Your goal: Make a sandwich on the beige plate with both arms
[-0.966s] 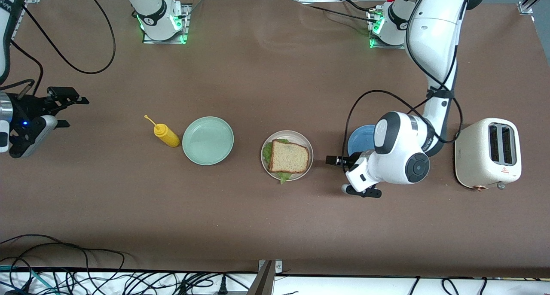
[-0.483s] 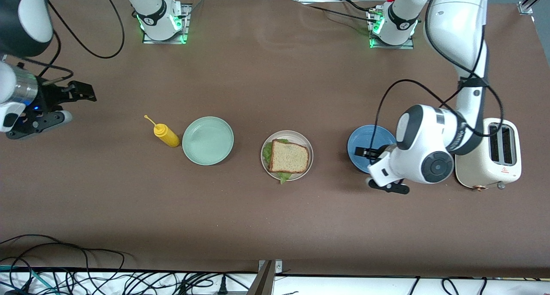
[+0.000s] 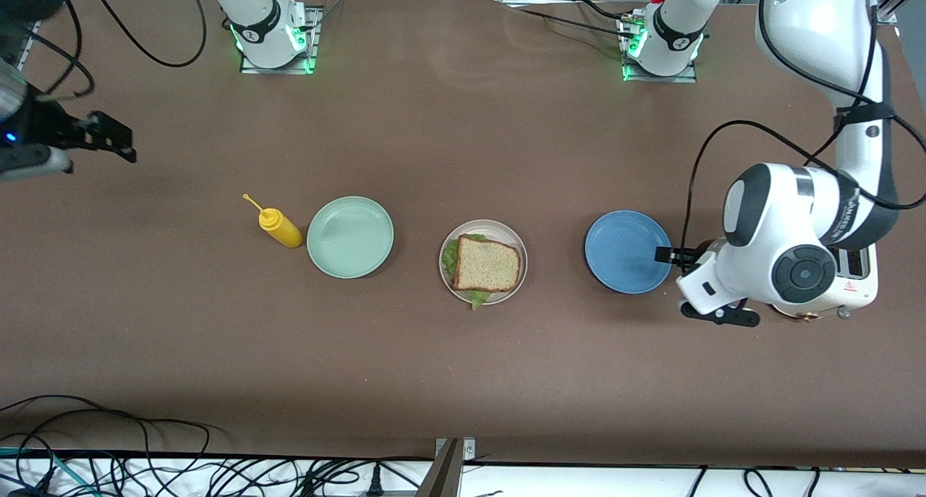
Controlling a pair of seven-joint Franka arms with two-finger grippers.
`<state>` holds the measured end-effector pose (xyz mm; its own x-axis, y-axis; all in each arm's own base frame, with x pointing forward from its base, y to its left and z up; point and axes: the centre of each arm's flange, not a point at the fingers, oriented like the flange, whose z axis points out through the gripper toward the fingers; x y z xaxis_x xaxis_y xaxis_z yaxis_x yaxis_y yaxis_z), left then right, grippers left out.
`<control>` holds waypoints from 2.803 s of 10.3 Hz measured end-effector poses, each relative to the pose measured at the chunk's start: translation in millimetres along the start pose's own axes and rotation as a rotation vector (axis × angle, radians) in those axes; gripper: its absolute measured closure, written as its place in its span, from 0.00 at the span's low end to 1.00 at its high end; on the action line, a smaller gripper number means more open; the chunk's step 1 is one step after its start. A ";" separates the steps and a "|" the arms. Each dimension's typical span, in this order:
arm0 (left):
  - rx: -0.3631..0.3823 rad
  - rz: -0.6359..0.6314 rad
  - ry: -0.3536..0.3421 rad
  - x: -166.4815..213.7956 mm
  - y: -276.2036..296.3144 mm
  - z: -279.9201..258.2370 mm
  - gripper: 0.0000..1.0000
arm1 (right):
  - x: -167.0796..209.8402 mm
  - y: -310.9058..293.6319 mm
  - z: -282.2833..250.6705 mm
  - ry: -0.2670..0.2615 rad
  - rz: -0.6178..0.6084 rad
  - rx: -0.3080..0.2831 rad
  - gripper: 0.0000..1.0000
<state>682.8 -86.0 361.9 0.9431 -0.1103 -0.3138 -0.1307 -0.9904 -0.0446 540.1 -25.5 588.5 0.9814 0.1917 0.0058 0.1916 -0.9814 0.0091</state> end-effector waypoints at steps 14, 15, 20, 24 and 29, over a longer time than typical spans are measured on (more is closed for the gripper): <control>-0.069 -0.110 0.046 -150.8 -72.7 -160.0 0.00 | 2.9 7.5 -19.0 -0.011 0.201 -0.002 0.00; -0.072 -0.109 0.046 -157.8 -72.6 -160.9 0.00 | 2.9 7.5 -19.0 -0.011 0.202 -0.002 0.00; -0.072 -0.098 0.115 -156.6 -66.3 -156.5 0.00 | 3.4 7.2 -18.3 -0.011 0.201 -0.002 0.00; -0.075 -0.090 0.146 -164.9 -60.1 -153.7 0.00 | 6.2 7.4 -19.1 0.008 0.201 -0.005 0.00; -0.074 -0.079 0.160 -169.8 -52.9 -161.1 0.00 | 7.0 7.5 -18.7 0.010 0.201 -0.005 0.00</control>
<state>578.9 -28.3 570.3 0.9868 -0.0377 -0.1575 -0.0368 -0.9993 0.0087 548.3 -31.4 607.3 0.9998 -0.0075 0.0181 -0.0077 -0.9999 0.0120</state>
